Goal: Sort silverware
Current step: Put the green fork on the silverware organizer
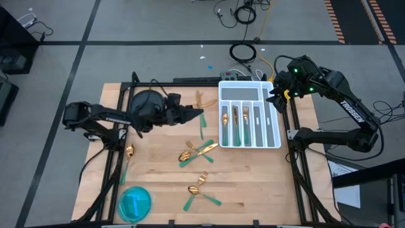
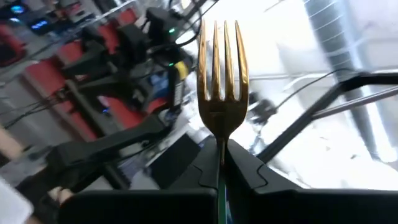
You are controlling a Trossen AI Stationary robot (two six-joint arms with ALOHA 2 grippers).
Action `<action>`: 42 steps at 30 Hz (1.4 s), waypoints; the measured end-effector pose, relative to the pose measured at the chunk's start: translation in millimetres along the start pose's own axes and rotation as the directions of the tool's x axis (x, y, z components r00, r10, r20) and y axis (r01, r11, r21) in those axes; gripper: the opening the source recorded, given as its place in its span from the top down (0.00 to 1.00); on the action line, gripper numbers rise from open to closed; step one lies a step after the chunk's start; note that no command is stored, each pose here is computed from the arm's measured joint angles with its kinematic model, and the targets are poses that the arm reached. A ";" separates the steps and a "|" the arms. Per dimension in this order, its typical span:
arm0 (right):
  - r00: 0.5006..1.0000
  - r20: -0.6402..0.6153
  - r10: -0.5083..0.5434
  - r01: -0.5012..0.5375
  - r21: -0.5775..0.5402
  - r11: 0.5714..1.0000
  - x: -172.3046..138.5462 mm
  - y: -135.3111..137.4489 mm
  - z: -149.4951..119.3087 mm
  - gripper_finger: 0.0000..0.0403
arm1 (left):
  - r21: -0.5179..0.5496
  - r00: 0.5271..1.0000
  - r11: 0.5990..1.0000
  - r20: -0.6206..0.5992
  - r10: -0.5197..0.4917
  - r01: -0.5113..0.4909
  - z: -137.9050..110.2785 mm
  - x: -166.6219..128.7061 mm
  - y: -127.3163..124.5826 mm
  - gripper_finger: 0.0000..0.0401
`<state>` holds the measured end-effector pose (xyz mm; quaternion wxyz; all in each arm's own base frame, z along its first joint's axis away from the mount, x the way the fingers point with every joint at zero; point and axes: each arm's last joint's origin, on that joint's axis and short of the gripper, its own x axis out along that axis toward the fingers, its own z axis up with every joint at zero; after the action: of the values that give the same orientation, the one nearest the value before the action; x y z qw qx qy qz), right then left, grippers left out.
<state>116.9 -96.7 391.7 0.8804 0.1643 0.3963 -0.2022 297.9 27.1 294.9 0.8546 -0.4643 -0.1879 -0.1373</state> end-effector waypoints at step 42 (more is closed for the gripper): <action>0.949 0.121 0.292 -0.277 -0.128 0.952 3.8 15.2 16.4 0.51 | -0.509 0.756 0.860 -0.571 -0.321 -0.020 -47.5 -16.3 66.0 0.98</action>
<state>136.9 -91.8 401.1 0.9334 0.1569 0.3168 -0.0617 319.6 23.0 215.0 0.7074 -0.5712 0.1162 -0.3999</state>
